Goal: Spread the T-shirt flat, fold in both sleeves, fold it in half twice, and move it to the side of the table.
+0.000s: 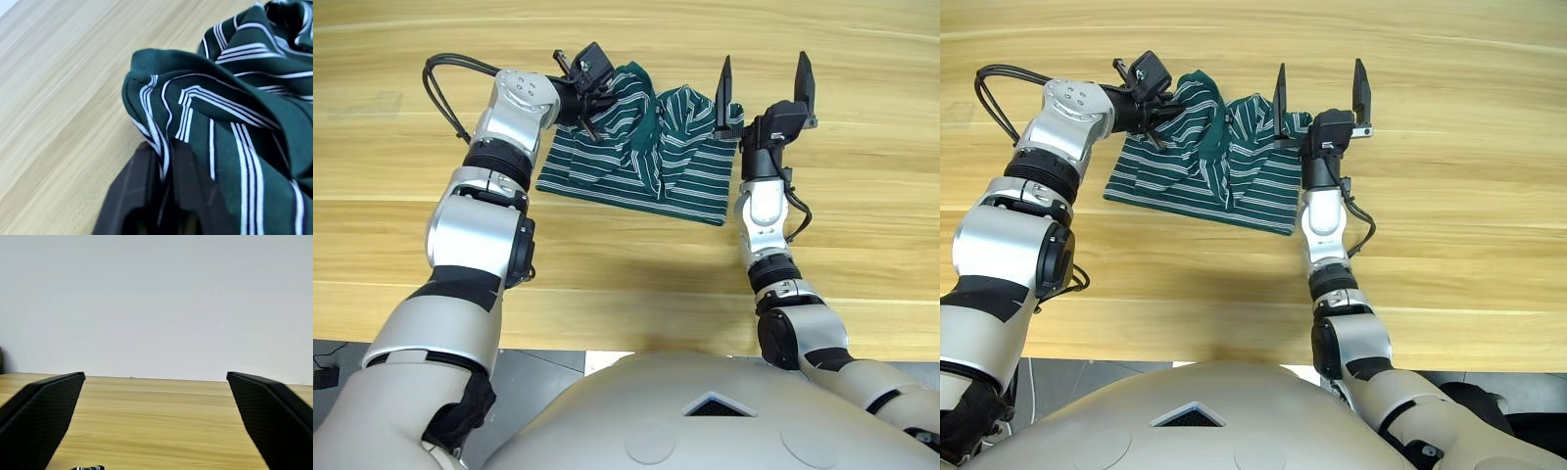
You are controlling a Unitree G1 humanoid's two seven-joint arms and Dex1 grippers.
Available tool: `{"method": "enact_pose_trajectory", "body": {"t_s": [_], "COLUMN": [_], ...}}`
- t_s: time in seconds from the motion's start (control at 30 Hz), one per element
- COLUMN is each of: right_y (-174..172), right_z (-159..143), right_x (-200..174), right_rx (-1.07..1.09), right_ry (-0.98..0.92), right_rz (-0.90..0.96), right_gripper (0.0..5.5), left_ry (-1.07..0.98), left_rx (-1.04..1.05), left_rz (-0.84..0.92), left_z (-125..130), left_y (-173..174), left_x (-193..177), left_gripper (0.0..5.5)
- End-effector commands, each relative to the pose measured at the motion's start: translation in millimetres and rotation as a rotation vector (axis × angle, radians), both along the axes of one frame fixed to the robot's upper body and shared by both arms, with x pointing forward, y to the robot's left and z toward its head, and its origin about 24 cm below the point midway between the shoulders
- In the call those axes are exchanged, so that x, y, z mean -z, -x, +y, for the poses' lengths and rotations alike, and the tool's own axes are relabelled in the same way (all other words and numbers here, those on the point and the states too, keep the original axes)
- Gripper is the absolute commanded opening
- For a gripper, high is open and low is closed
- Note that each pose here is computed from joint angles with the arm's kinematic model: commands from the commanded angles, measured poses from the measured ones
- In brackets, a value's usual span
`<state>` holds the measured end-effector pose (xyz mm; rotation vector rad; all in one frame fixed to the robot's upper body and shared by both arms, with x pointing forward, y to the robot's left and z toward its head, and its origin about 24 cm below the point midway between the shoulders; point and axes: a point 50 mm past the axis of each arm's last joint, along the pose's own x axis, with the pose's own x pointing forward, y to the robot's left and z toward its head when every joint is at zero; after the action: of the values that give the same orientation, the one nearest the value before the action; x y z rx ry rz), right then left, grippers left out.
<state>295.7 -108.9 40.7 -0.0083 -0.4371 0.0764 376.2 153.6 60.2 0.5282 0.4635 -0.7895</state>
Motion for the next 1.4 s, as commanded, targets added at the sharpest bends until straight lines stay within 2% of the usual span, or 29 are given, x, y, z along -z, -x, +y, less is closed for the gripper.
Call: {"method": "enact_pose_trajectory", "body": {"t_s": [0.03,0.43,0.73,0.87,1.0,1.17,1.4], "right_y": [-2.2,-0.1,18.5,39.4,55.5,43.8,42.8], "right_z": [0.5,4.3,42.6,62.7,87.5,96.0,122.4], "right_x": [-2.3,0.6,-0.3,-3.0,-10.9,8.1,14.4], "right_rx": [-0.004,-0.032,-0.302,-0.397,-0.483,-0.394,-0.380], "right_ry": [0.012,0.022,0.068,0.104,0.122,0.170,0.164], "right_rz": [-0.011,0.001,0.076,0.141,0.171,0.312,0.354], "right_gripper": [5.40,5.40,5.40,5.40,5.40,5.40,5.40], "left_ry": [-0.014,0.058,0.024,0.011,-0.002,0.019,0.017], "left_rx": [-0.003,-0.007,0.041,0.186,0.237,0.312,0.353], "left_rz": [-0.024,-0.116,-0.221,-0.255,-0.267,-0.282,-0.293], "left_z": [4.1,20.9,45.5,35.3,25.3,8.4,-2.9], "left_y": [-2.1,-11.4,-14.3,-6.0,-0.7,10.2,17.1], "left_x": [-4.3,-39.9,-90.5,-117.5,-126.5,-134.8,-139.8], "left_gripper": [0.02,0.02,0.02,0.02,0.02,0.02,0.02]}}
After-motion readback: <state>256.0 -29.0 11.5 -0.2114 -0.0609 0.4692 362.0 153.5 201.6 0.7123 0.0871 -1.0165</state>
